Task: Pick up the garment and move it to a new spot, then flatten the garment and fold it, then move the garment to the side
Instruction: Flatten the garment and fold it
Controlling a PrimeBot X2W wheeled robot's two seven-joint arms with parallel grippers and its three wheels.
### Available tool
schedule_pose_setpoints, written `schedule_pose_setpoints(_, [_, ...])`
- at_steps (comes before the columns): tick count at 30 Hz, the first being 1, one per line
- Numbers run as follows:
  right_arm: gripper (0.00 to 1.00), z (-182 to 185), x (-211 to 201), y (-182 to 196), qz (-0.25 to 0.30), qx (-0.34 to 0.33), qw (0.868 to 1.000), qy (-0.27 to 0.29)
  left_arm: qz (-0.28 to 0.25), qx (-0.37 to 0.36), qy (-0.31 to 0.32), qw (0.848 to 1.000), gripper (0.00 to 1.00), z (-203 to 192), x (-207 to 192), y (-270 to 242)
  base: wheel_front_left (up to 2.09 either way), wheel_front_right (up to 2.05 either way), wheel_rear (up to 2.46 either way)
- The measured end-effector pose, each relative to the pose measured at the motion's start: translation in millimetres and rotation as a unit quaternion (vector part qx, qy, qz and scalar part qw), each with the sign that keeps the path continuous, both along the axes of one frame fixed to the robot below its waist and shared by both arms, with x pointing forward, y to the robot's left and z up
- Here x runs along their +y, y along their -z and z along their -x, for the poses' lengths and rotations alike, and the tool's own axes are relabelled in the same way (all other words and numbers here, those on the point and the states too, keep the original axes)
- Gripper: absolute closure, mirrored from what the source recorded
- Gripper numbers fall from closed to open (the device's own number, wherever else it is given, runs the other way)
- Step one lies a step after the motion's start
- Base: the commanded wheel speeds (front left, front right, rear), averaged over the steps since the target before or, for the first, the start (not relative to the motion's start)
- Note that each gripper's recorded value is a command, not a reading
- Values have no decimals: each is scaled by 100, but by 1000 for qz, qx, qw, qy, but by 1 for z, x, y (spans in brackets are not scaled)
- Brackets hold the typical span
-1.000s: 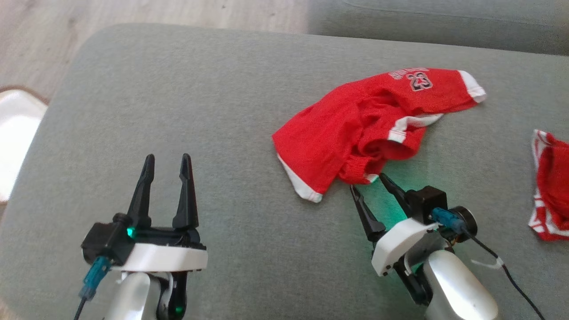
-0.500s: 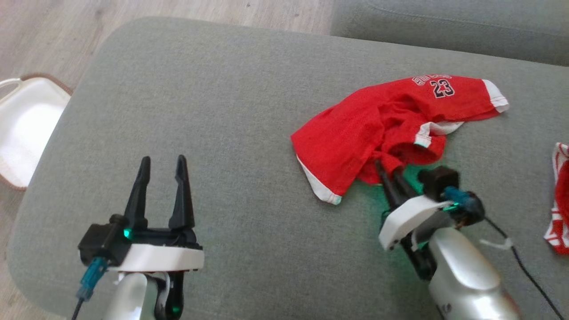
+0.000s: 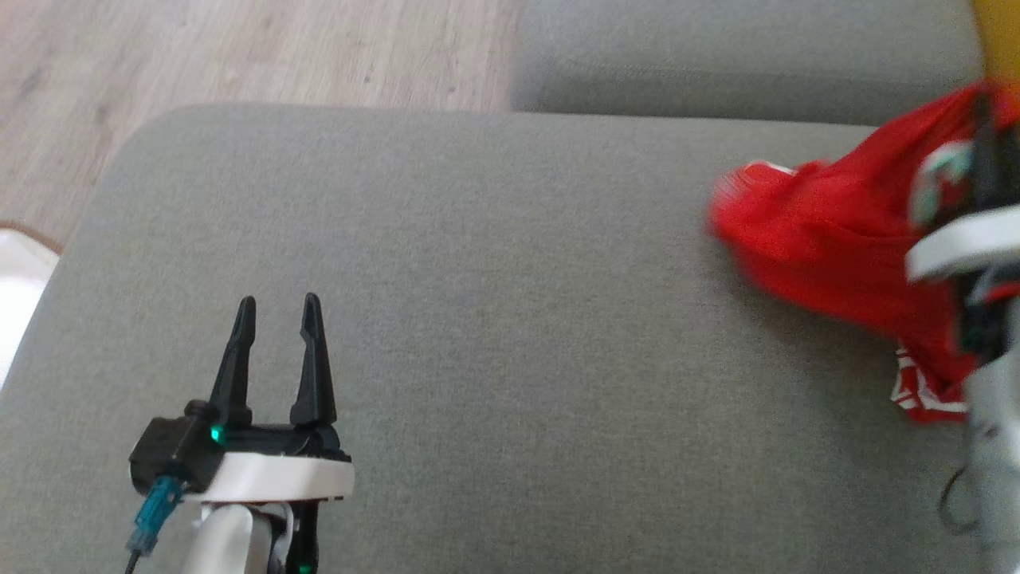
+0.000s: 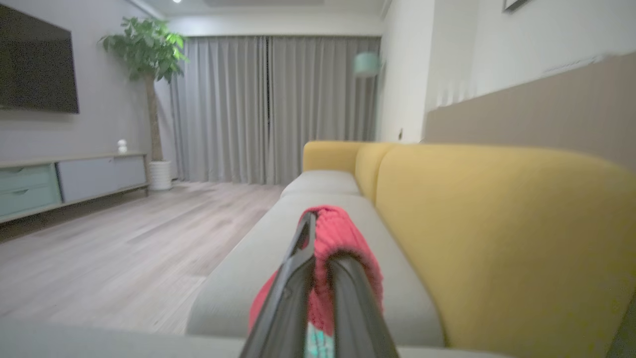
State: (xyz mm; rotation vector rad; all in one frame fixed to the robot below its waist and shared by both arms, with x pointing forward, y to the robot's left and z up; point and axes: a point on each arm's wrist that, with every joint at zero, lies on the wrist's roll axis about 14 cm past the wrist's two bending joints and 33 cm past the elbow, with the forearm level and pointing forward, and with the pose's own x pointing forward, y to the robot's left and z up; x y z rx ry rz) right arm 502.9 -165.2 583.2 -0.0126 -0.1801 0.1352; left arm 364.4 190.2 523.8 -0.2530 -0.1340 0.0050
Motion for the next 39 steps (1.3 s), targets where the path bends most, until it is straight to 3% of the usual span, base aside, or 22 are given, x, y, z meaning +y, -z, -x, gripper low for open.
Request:
schedule_pose_setpoints(4, [100, 0, -22, -89, 35, -94, 995, 28, 1, -15, 11, 1000, 0, 2, -6, -9, 0, 0, 0])
schedule_pose_setpoints(7, [100, 3, 1, -130, 59, -135, 989, 4, 2, -15, 9, 1000, 0, 7, -6, -9, 0, 0, 0])
schedule_pose_setpoints(9, [100, 3, 32, -136, 80, -136, 987, -35, 7, -16, 5, 1000, 0, 9, -3, -10, 0, 0, 0])
schedule_pose_setpoints(13, [100, 6, 111, -100, 121, -85, 980, -135, 14, -12, 0, 1000, 0, 13, -1, -7, 0, 0, 0])
schedule_pose_setpoints(16, [100, 19, 173, -56, 131, -37, 966, -220, 18, -6, -9, 1000, 0, 16, 3, -3, 0, 0, 0])
schedule_pose_setpoints(18, [100, 36, 218, -17, 139, 8, 949, -283, 17, -1, -15, 1000, 0, 18, 7, 0, 0, 0, 0])
schedule_pose_setpoints(21, [100, 79, 276, 49, 156, 78, 910, -376, 21, 6, -22, 1000, 0, 20, 10, 4, 0, 0, 0])
schedule_pose_setpoints(22, [7, 95, 289, 66, 164, 92, 895, -404, 23, 9, -23, 999, 0, 21, 11, 6, 0, 0, 0])
schedule_pose_setpoints(23, [0, 108, 298, 82, 166, 109, 882, -427, 22, 12, -23, 999, 0, 22, 11, 7, 0, 0, 0])
schedule_pose_setpoints(25, [0, 131, 313, 99, 159, 129, 861, -466, 24, 14, -26, 999, 0, 24, 11, 8, 0, 0, 0])
schedule_pose_setpoints(29, [0, 151, 336, 99, 127, 130, 839, -513, 25, 21, -36, 999, 0, 27, 16, 11, 0, 0, 0])
schedule_pose_setpoints(32, [0, 137, 335, 90, 109, 119, 849, -504, 25, 26, -39, 999, 0, 24, 17, 14, 0, 0, 0])
schedule_pose_setpoints(38, [0, 83, 288, 71, 49, 107, 905, -409, 26, 14, -24, 999, 0, 11, 9, 7, 0, 0, 0])
schedule_pose_setpoints(39, [0, 83, 288, 71, 49, 107, 905, -409, 26, 14, -24, 999, 0, 11, 9, 7, 0, 0, 0])
